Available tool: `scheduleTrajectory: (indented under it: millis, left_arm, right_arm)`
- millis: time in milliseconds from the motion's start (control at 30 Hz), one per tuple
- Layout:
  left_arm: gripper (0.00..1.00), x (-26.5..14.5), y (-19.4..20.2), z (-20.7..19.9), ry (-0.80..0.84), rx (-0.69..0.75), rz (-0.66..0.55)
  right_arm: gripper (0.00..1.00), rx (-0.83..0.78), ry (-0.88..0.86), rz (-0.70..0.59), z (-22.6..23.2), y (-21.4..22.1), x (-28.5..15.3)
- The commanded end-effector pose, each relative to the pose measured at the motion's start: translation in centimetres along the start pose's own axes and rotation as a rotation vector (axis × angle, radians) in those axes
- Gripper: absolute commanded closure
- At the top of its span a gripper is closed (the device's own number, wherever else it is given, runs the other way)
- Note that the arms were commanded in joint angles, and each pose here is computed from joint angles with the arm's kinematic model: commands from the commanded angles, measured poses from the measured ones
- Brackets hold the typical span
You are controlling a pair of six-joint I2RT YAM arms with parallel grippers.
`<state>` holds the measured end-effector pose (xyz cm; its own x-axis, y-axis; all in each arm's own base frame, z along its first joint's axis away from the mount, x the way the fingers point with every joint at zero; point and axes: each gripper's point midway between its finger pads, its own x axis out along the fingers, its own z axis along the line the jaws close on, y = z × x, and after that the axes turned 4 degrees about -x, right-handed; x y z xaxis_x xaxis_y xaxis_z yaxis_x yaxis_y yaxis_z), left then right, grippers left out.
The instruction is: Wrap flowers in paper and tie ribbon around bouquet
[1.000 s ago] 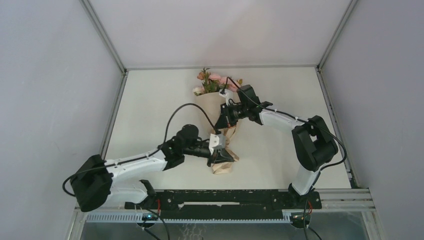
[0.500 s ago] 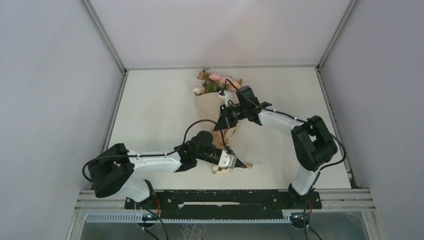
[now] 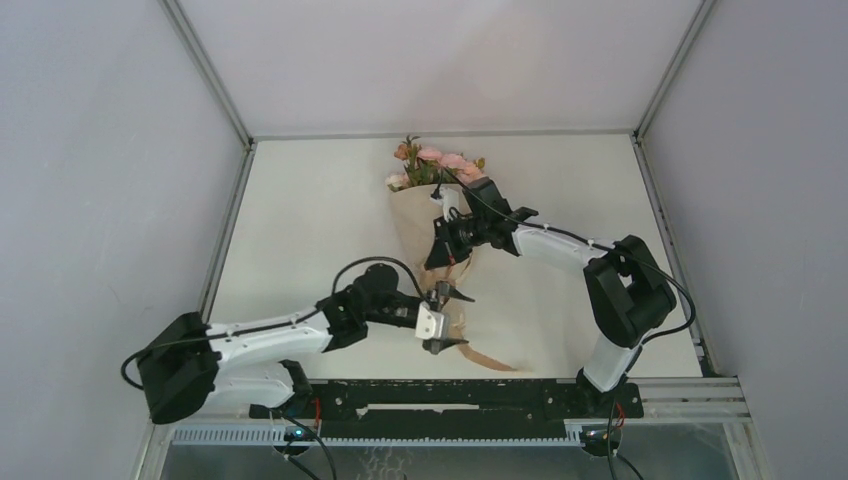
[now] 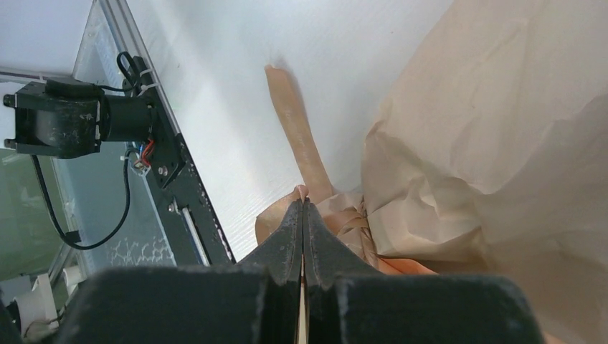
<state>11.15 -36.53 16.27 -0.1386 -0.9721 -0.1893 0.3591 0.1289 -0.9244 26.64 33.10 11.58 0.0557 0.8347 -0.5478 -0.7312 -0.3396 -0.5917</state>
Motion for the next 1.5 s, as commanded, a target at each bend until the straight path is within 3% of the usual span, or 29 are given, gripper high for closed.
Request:
scheduleTrajectory:
  millis: [0, 67, 167, 233, 333, 400, 600, 1000, 1233, 1367, 1467]
  left_arm:
    - [0.21, -3.7, 0.5, 2.4, -0.153, -0.229, 0.077]
    - [0.28, -5.4, -0.4, 3.9, -0.248, -0.36, 0.038]
    - [0.48, -8.1, -0.7, 6.4, -0.442, -0.522, -0.011]
    - [0.56, -9.5, 0.5, 7.0, -0.536, -0.638, -0.028]
    - [0.57, -11.3, 3.7, 7.6, -0.669, -0.804, -0.045]
    - [0.51, -12.3, 5.7, 8.0, -0.758, -0.879, -0.052]
    - [0.4, -12.6, 7.5, 8.4, -0.823, -0.879, -0.074]
    - [0.5, -11.0, 8.0, 8.8, -0.77, -0.868, -0.133]
    - [0.64, -11.1, 9.4, 10.3, -0.847, -0.884, -0.112]
    - [0.63, -10.7, 9.3, 10.6, -0.847, -0.892, -0.125]
    - [0.56, -10.5, 8.8, 11.0, -0.85, -0.879, -0.148]
  right_arm:
    - [1.0, -0.039, 0.018, -0.05, 1.4, -1.5, -1.2]
    - [1.0, -0.041, 0.021, -0.05, 1.6, -1.5, -1.2]
    - [1.0, -0.035, 0.014, -0.058, 2.0, -1.7, -1.0]
    - [1.0, -0.026, 0.011, -0.071, 2.1, -2.0, -1.0]
    - [1.0, -0.015, 0.006, -0.087, 2.5, -2.4, -1.0]
    - [1.0, -0.006, 0.004, -0.096, 2.8, -2.7, -1.0]
    - [1.0, 0.03, 0.031, -0.127, 3.6, -3.4, -1.3]
    - [1.0, 0.112, 0.017, -0.15, 4.3, -3.9, -0.3]
    - [1.0, 0.125, -0.012, -0.142, 4.5, -3.8, 0.1]
    - [1.0, 0.134, -0.015, -0.128, 4.4, -3.5, 0.5]
    - [1.0, 0.144, -0.026, -0.123, 4.4, -3.4, 0.6]
